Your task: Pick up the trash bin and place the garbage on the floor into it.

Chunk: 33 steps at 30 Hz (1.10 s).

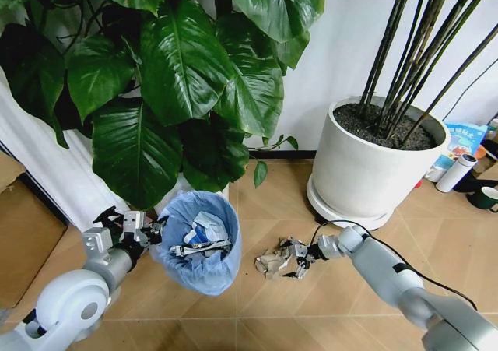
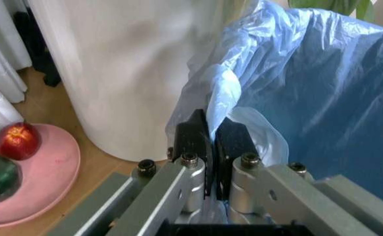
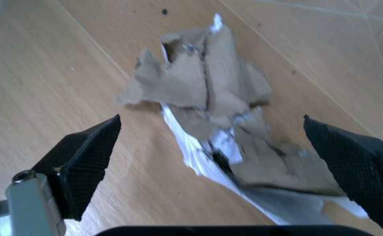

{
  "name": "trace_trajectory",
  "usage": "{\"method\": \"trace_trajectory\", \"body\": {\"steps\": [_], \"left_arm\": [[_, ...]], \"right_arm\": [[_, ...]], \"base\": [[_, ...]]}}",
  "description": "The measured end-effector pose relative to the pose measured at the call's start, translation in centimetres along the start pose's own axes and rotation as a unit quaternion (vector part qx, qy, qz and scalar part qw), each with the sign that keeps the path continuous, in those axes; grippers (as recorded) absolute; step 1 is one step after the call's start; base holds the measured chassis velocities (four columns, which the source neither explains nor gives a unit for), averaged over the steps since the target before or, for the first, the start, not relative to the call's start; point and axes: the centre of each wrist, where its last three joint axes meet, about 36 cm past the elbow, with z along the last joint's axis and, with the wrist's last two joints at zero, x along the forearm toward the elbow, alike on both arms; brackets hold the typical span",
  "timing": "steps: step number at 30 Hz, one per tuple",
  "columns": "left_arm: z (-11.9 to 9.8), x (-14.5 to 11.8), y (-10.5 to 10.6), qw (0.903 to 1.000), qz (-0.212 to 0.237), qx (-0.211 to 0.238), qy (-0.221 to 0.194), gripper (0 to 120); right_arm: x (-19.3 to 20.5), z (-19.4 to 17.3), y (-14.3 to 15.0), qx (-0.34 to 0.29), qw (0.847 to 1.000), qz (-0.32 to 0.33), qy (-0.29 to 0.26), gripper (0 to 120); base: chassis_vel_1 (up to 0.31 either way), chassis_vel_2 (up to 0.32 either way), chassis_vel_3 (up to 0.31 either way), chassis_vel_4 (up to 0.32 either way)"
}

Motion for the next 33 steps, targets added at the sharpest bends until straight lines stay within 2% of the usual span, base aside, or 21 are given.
{"method": "trace_trajectory", "body": {"steps": [7, 17, 33], "left_arm": [[-0.1, -0.1, 0.0, 1.0000, 0.001, 0.002, 0.000, 0], [-0.5, 0.0, 0.0, 1.0000, 0.003, 0.001, -0.002, 0], [-0.7, 0.1, 0.0, 1.0000, 0.005, 0.002, -0.003, 0]], "right_arm": [[0.1, 0.1, -0.1, -0.006, 1.000, 0.006, -0.002, 100], [-2.2, -0.8, -0.4, -0.019, 1.000, 0.001, -0.012, 100], [-3.6, -0.4, 0.3, -0.046, 0.999, -0.003, -0.010, 100]], "base": [[0.000, 0.000, 0.000, 0.000], [0.000, 0.000, 0.000, 0.000], [0.000, 0.000, 0.000, 0.000]]}}
